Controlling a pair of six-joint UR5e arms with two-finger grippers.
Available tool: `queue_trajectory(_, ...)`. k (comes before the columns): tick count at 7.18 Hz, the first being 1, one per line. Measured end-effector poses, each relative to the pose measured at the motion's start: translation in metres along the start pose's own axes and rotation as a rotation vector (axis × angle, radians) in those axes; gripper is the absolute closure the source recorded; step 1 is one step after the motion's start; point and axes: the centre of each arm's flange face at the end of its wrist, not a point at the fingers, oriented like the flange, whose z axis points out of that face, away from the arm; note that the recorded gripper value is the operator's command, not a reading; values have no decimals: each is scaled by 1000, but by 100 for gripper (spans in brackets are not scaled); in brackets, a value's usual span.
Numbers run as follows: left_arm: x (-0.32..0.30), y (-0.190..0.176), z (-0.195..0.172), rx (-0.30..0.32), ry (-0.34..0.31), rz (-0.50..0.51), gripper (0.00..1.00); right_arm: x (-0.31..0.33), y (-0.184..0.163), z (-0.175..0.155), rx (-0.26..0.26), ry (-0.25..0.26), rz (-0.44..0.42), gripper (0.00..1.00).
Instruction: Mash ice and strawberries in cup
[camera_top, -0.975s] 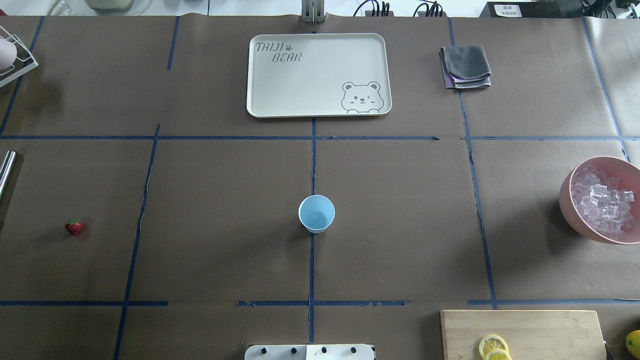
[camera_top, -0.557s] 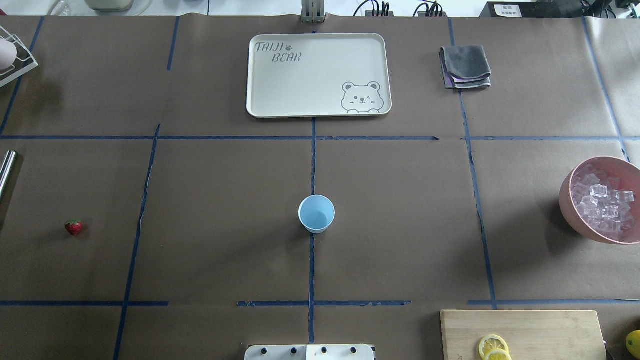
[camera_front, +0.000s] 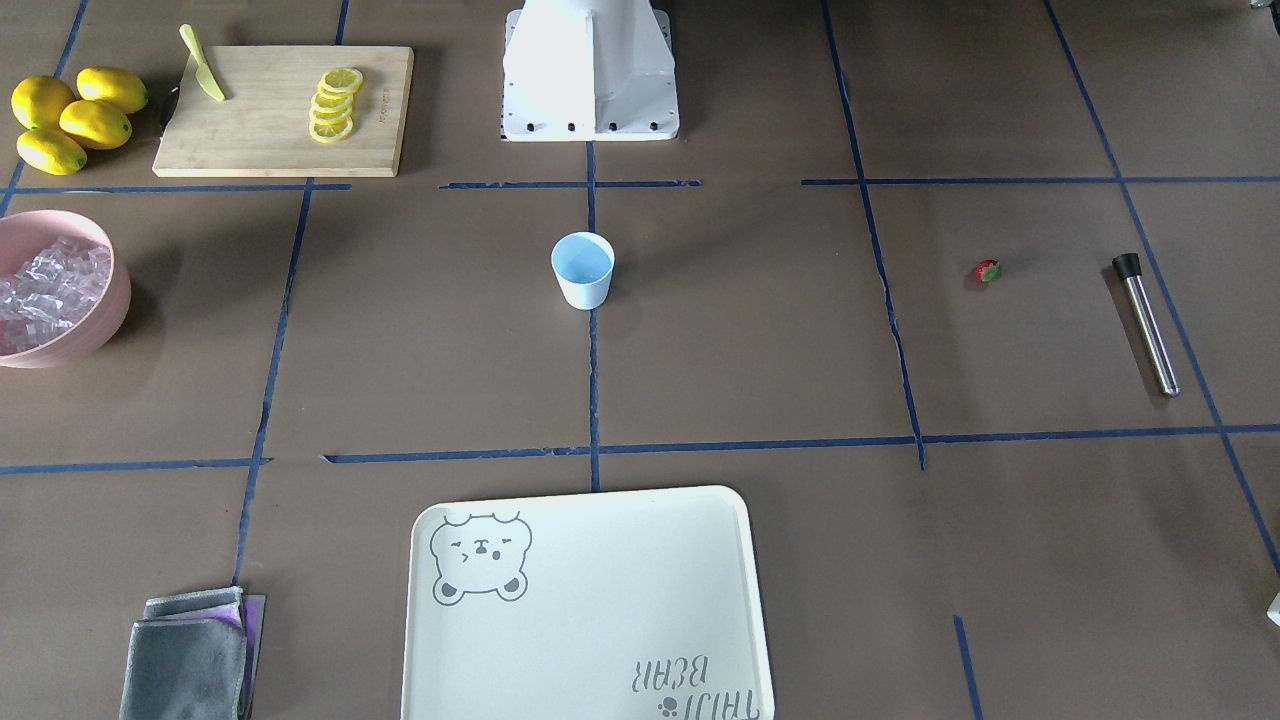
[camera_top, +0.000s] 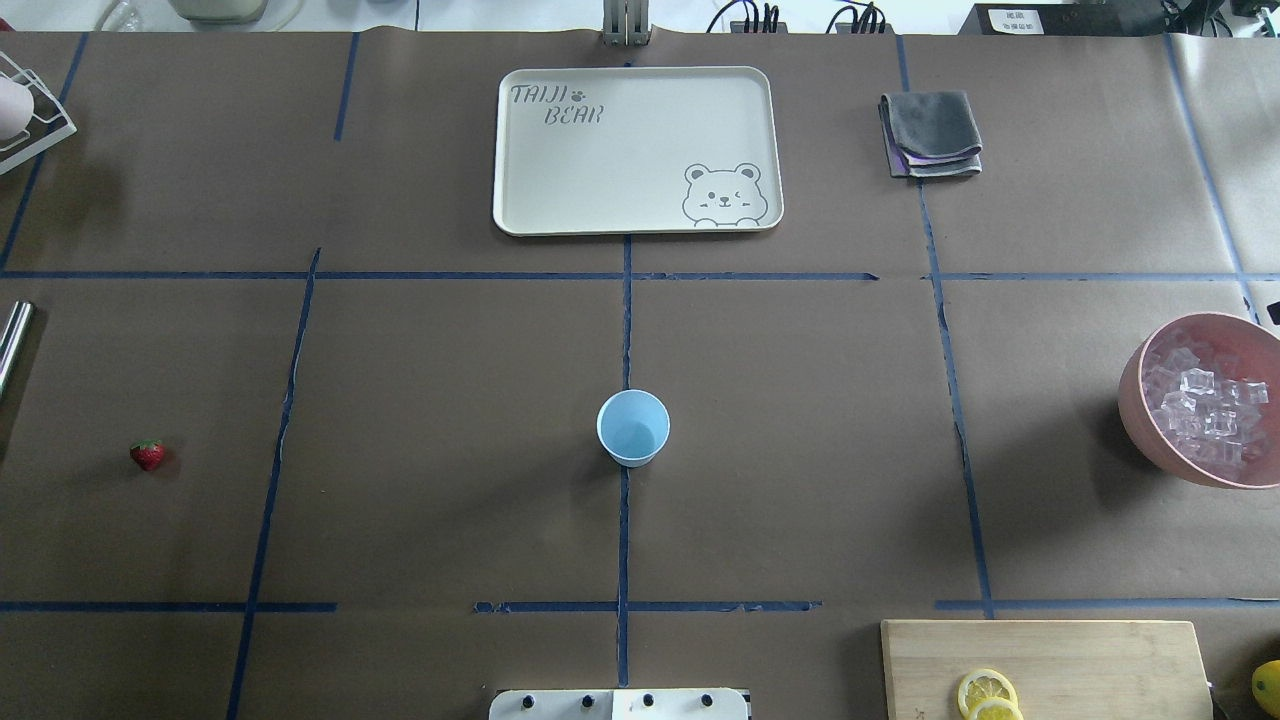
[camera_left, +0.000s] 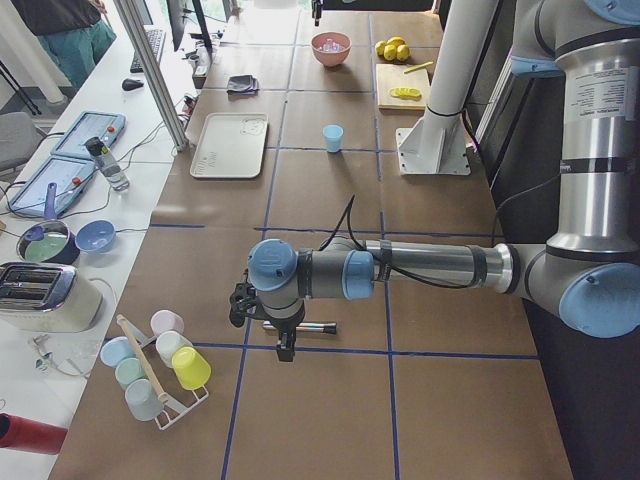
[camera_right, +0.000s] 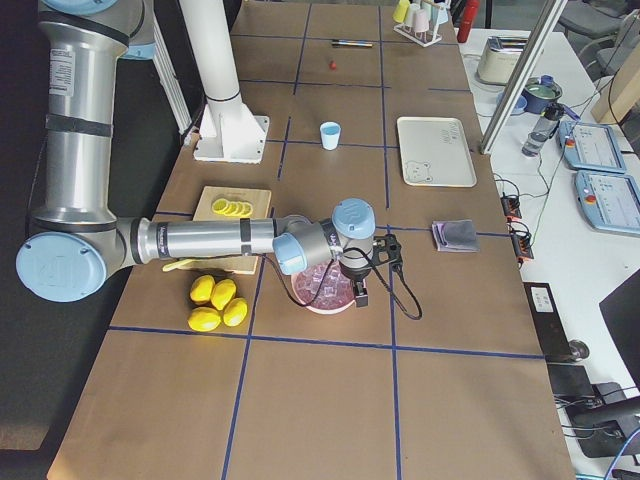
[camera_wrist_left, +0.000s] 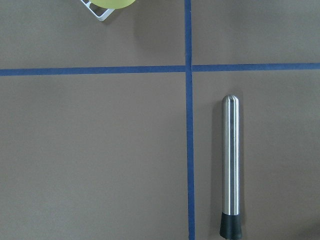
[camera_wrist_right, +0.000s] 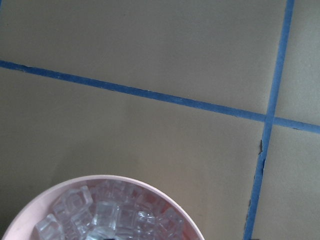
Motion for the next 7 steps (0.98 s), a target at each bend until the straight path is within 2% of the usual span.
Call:
queue_trajectory(2,0,0,0,0,0,0,0,-17,5,4,-14,-10,-31,26)
queue_trajectory(4,0,0,0,0,0,0,0,-24,14,11,-37,-14,-44,37)
queue_trajectory(7,0,0,0,0,0,0,0,-29,25,25,-74,-18,-57,37)
